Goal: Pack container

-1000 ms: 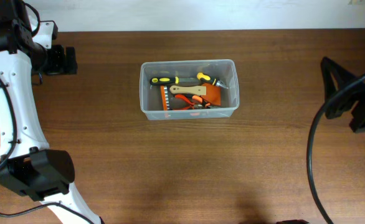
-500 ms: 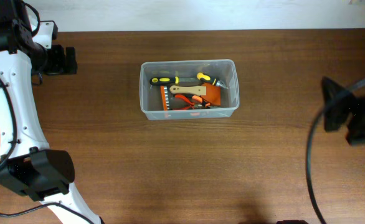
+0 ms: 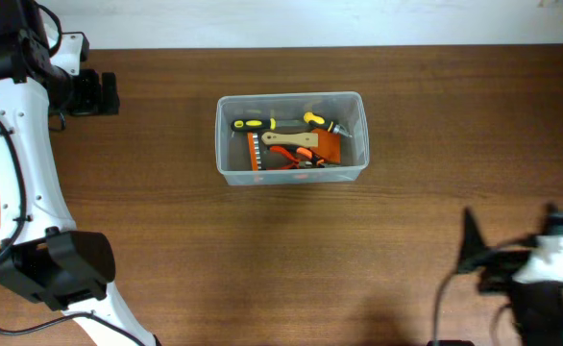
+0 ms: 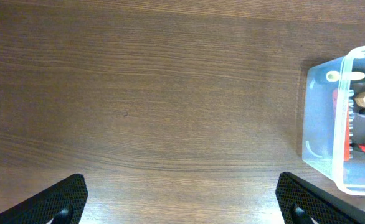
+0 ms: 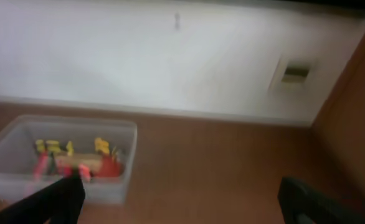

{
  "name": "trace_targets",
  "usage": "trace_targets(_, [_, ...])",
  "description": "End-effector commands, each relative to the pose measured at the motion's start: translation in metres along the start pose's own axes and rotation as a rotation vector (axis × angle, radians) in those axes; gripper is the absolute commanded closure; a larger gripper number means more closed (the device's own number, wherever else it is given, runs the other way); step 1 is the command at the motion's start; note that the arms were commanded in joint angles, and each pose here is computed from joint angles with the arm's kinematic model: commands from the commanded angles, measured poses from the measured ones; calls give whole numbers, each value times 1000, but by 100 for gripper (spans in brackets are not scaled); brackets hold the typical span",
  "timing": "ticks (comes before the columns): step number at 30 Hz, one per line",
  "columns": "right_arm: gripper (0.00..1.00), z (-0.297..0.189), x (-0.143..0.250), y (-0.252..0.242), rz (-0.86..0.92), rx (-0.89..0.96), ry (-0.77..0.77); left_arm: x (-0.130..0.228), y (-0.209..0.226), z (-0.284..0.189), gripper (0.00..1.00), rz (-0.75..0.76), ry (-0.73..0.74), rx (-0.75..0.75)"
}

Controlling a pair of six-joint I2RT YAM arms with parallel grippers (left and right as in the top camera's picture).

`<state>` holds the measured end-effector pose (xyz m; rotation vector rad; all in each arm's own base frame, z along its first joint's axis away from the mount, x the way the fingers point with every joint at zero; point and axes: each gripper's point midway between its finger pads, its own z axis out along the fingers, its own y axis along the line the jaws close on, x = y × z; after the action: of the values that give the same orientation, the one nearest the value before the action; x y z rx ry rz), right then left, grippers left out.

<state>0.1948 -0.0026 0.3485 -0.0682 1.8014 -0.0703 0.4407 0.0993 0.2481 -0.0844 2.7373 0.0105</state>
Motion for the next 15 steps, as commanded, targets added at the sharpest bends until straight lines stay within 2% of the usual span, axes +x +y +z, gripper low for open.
trace_targets(1, [1,17,50,0,-4,20,36,-5,-2,-20,1,-10,-52,2])
trace_targets(7, [1,49,131,7,-4,17,66,-5,-2,-20,1,-10,-52,2])
trace_targets(15, [1,65,173,10,-4,17,65,-5,-2,-20,1,-10,-52,2])
